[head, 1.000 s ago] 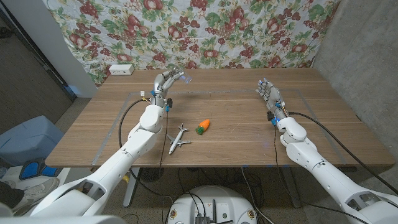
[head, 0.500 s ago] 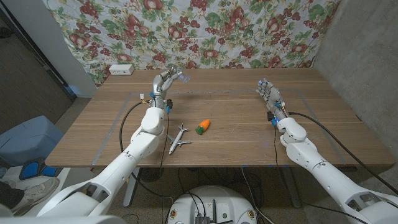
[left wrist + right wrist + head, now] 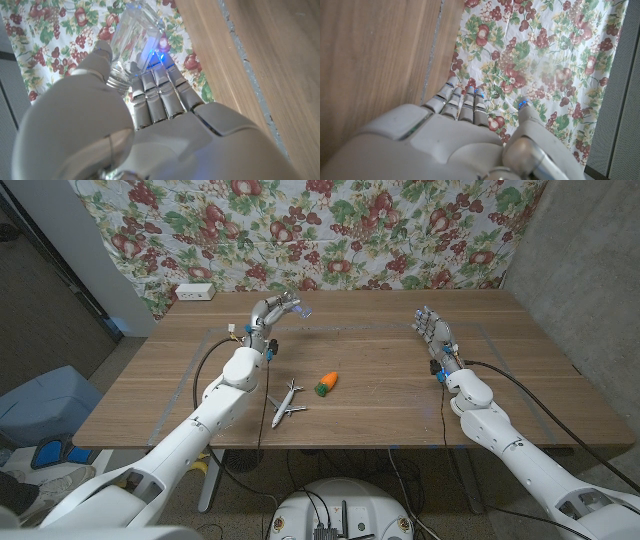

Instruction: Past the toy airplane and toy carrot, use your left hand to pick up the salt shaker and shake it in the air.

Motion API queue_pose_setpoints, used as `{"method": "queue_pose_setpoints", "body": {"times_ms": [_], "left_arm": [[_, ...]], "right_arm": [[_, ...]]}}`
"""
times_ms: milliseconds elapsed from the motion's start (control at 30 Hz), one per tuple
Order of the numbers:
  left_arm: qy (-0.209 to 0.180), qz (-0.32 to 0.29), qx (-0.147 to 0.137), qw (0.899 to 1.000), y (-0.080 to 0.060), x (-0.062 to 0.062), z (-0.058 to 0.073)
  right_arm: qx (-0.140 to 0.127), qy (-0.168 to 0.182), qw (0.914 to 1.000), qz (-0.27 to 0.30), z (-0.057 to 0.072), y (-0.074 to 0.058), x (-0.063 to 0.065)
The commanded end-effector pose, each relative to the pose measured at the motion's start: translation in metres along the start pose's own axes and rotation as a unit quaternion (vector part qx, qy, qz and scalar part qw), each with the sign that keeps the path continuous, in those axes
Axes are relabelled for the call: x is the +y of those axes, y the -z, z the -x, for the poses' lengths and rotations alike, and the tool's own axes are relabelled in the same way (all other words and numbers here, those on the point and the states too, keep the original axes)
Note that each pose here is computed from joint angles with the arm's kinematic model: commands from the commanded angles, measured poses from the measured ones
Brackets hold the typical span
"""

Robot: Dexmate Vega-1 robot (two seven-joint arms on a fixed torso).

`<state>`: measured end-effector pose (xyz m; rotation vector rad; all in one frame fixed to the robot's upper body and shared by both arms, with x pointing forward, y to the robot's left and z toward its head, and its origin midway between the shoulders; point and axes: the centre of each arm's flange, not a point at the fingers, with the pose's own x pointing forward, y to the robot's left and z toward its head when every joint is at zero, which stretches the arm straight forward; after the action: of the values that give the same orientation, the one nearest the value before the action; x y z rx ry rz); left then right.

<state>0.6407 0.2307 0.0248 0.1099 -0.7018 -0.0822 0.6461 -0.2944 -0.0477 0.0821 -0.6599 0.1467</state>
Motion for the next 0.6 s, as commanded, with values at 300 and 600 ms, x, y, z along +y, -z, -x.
{"method": "queue_pose_setpoints", "body": {"times_ms": [300, 600], "left_arm": [[0.057, -0.058, 0.064, 0.995, -0.0026, -0.0033, -0.0056], [0.053, -0.057, 0.059, 0.995, -0.0035, -0.0033, -0.0034]], "right_arm": [[-0.002, 0.000, 1.0000, -0.002, 0.0036, 0.0004, -0.0011], [-0.002, -0.003, 1.0000, -0.001, 0.0042, -0.0003, -0.0005]]}}
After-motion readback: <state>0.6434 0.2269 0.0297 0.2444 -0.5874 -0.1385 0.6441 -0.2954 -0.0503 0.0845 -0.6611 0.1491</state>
